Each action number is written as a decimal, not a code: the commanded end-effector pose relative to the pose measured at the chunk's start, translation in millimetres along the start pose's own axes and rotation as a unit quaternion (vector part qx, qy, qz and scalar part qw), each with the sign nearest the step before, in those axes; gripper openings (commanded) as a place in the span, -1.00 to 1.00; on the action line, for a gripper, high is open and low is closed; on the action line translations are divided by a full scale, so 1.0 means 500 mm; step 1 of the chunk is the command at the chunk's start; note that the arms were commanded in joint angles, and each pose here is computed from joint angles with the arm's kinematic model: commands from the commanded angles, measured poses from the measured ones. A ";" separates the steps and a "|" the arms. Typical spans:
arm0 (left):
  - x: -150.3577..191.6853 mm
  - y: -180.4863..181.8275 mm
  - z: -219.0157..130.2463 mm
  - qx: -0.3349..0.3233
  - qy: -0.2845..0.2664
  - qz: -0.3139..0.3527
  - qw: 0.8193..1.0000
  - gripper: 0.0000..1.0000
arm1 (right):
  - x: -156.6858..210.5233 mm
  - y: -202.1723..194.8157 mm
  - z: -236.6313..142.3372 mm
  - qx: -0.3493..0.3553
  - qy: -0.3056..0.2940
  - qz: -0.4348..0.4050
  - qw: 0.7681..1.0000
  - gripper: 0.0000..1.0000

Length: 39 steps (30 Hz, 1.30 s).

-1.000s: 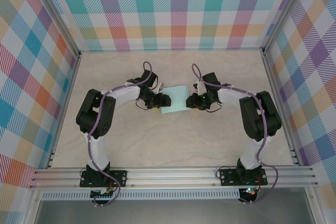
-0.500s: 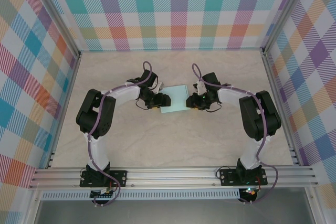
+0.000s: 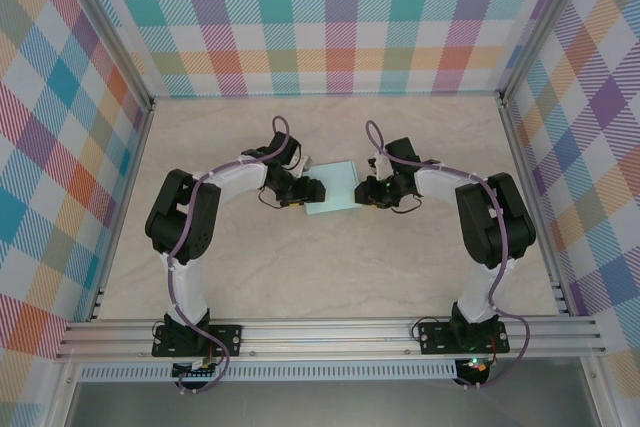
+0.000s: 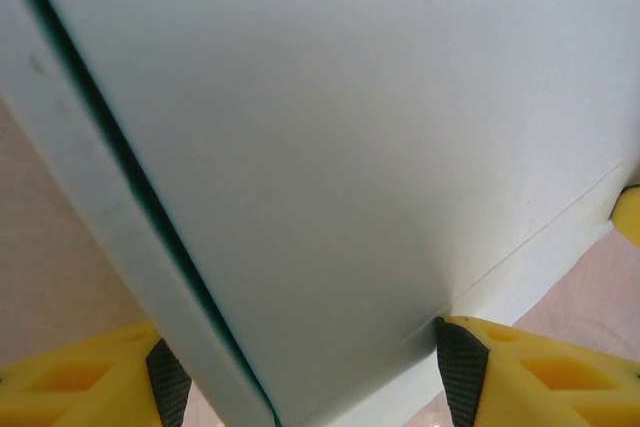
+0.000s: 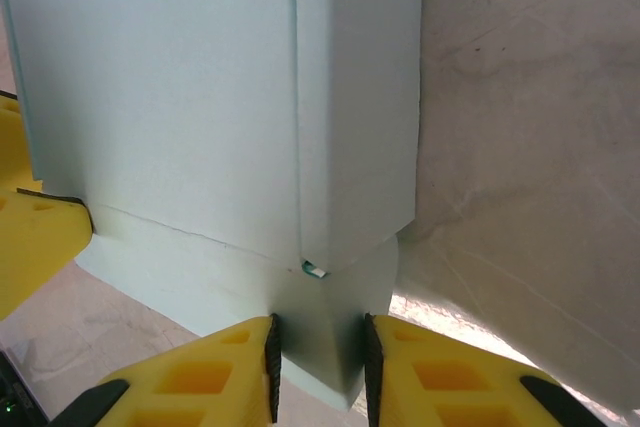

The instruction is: Fold the paper box

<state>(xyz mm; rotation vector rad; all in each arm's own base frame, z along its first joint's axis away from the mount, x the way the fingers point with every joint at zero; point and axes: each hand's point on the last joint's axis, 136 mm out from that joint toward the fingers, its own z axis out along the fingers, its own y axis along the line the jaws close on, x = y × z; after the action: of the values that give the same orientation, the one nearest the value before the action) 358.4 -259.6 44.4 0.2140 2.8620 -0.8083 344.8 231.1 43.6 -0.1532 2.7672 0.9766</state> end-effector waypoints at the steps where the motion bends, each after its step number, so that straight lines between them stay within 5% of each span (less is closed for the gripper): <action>1: -0.011 -0.030 -0.027 0.025 -0.006 0.010 1.000 0.34 | 0.002 0.005 0.009 -0.012 0.000 -0.005 1.000 -0.43; 11: -0.003 -0.067 -0.054 0.070 -0.010 0.003 0.998 0.44 | 0.005 0.008 0.008 -0.017 0.001 0.001 1.000 -0.45; 19: 0.034 -0.046 -0.065 0.045 0.005 -0.004 0.999 0.50 | 0.002 0.004 0.005 -0.009 -0.003 0.002 1.000 -0.46; 39: 0.023 -0.043 -0.008 0.064 -0.002 -0.027 0.998 0.43 | 0.006 0.005 -0.001 -0.006 -0.003 0.007 1.000 -0.47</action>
<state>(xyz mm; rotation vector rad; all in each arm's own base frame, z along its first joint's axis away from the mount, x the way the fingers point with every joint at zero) 345.8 -262.8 63.6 0.1470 2.8228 -0.9374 347.3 230.8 43.1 -0.1268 2.7585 0.9802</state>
